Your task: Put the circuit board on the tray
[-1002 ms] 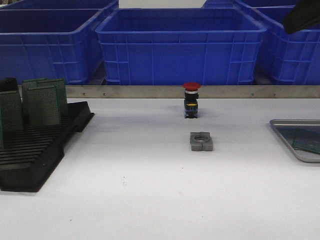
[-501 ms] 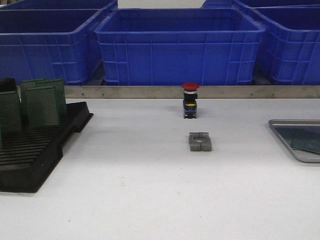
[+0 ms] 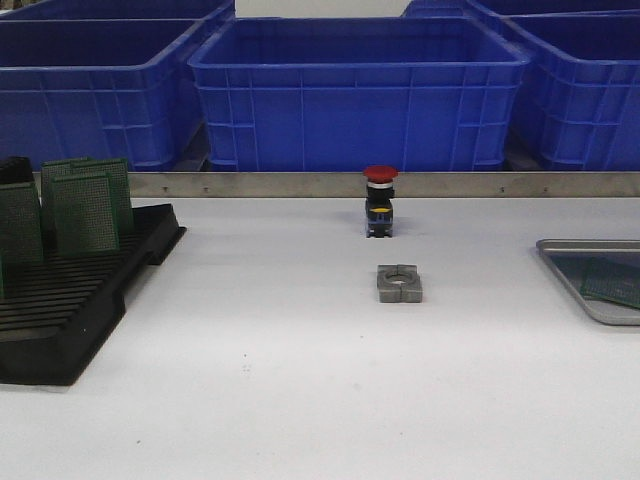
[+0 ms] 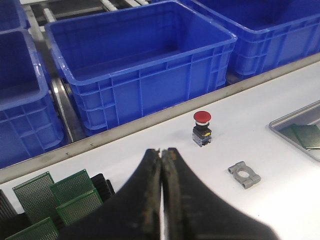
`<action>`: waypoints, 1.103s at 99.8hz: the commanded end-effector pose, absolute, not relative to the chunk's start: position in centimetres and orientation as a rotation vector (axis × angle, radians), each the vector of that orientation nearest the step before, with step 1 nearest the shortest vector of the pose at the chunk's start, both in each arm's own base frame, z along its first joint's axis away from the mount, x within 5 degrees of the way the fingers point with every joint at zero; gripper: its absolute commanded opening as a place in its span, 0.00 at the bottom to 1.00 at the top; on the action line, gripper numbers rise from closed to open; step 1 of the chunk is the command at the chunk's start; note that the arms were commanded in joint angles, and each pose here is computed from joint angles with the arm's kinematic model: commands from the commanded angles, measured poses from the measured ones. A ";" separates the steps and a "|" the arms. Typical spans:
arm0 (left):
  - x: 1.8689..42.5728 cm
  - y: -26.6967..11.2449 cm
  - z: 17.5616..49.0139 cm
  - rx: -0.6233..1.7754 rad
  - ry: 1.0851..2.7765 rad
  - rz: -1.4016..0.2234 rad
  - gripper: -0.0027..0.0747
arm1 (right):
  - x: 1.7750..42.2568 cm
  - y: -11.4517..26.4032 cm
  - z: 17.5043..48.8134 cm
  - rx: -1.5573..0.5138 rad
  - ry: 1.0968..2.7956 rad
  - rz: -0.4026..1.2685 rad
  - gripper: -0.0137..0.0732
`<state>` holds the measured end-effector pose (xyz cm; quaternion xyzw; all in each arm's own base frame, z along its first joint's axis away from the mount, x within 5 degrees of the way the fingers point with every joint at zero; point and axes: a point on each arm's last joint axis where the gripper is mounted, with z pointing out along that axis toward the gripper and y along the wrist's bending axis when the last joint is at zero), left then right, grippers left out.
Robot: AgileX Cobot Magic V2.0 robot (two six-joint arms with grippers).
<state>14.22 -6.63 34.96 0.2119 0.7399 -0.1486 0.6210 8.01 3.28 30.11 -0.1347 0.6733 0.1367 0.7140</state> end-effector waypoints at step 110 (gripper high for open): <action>5.6 -2.8 30.0 0.337 1.414 -0.309 0.01 | 5.6 3.1 29.8 -0.353 1.413 0.358 0.09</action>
